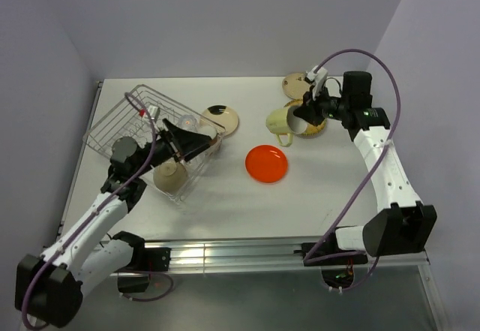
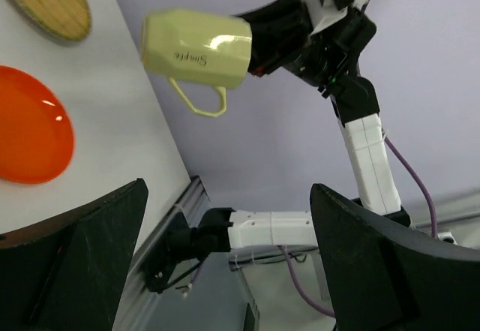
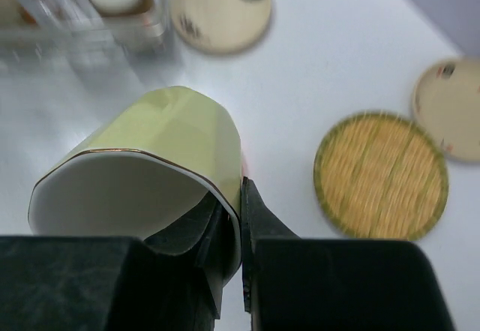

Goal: Load the mixed dishes into the dish rack

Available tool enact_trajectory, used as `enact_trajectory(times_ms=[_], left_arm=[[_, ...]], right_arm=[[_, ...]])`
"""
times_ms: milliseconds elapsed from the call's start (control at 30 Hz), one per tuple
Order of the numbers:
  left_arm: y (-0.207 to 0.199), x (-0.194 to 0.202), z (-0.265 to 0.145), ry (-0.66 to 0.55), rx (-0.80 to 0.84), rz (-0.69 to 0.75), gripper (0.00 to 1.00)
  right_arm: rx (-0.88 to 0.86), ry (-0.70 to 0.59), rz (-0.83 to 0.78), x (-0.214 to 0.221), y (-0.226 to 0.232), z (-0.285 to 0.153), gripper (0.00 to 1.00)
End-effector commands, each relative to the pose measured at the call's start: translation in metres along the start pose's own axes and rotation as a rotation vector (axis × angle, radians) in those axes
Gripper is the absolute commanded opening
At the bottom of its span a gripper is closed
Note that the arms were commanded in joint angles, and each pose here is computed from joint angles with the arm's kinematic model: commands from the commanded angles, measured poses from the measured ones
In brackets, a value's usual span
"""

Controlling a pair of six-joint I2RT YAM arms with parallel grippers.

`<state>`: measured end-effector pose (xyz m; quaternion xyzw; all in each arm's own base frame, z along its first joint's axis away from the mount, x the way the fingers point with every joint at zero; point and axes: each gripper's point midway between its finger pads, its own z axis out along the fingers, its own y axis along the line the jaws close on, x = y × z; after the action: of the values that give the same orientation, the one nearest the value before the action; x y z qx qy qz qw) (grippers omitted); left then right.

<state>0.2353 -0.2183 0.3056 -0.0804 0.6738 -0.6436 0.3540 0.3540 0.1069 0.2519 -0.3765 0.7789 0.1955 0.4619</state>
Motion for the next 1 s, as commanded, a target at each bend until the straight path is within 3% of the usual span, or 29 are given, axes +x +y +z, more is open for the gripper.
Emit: enact_trajectory(times_ms=[0,167,367,833,967], left_arm=[[-0.064,0.006,0.02,0.029,0.241,0.071,0.96],[-0.074,0.024,0.055,0.11,0.334,0.011,0.95],[-0.1,0.037,0.083,0.179,0.485,-0.014,0.94],[-0.118,0.041,0.12,0.271,0.593,-0.063,0.88],[-0.116,0.042,0.124,0.276,0.589,-0.083,0.77]], right_arm=[[-0.039,-0.345,-0.04,-0.091,0.017,-0.025,0.0],[-0.044,-0.644,-0.004,-0.159,0.033,-0.058,0.0],[-0.172,-0.78,0.065,-0.188,0.062,-0.07,0.0],[-0.261,-0.817,0.033,-0.185,0.1,-0.065,0.0],[-0.211,-0.83,0.007,-0.185,0.096,-0.059,0.0]])
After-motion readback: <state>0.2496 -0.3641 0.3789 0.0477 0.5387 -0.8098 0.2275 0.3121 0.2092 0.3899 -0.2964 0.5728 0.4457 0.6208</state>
